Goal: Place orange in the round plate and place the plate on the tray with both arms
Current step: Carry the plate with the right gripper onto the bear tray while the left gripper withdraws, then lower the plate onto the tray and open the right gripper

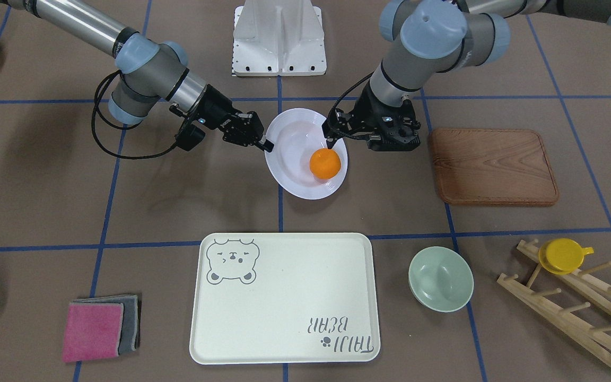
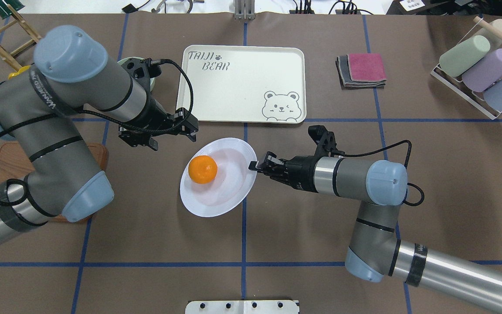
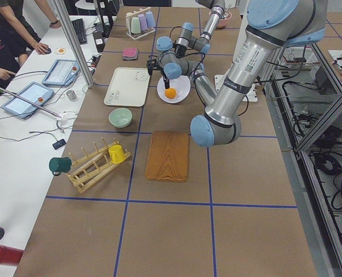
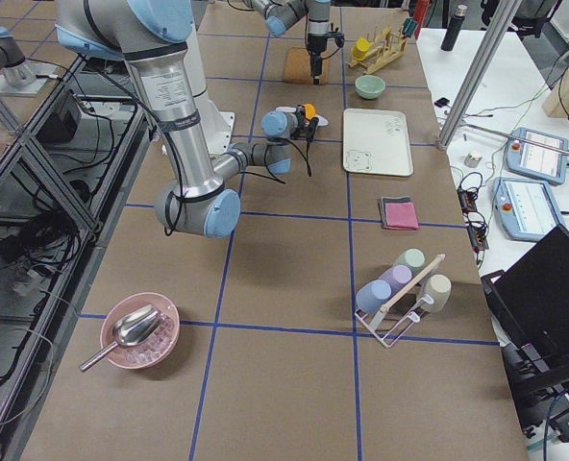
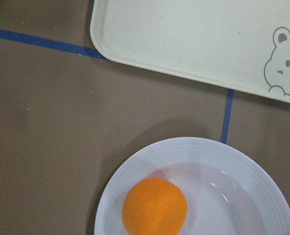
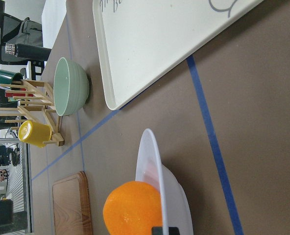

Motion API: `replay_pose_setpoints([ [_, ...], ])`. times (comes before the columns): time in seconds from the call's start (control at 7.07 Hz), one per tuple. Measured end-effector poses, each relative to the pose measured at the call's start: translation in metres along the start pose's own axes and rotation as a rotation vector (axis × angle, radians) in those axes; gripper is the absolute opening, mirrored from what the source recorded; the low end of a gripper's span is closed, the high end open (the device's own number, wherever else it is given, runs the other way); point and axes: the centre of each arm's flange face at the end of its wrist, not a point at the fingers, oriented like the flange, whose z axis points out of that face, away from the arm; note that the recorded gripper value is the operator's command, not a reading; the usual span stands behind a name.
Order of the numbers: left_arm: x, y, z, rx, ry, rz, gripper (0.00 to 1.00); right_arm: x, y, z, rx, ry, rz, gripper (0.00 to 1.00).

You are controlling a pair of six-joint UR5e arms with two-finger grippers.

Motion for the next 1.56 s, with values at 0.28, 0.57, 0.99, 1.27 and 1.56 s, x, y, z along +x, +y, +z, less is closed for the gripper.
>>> replay_pose_setpoints([
  [0.28,-0.013,-0.007,-0.029,0.018,-0.035,0.054,0.98,-0.021,-0.015,-0.002,0.025,-0.035,0.056,0.00],
  [0.57,-0.043,-0.020,-0.045,0.040,-0.079,0.129,0.97,-0.050,-0.043,-0.006,0.103,-0.098,0.143,0.00],
  [0.99,-0.097,-0.047,-0.054,0.059,-0.143,0.232,0.97,-0.070,-0.075,0.004,0.324,-0.205,0.282,0.00],
  [1.27,-0.118,-0.064,-0.053,0.073,-0.184,0.266,0.97,-0.055,-0.100,0.040,0.470,-0.194,0.306,0.00],
  [1.56,-0.125,-0.071,-0.050,0.088,-0.209,0.280,0.97,-0.033,-0.120,0.062,0.587,-0.154,0.340,0.00],
])
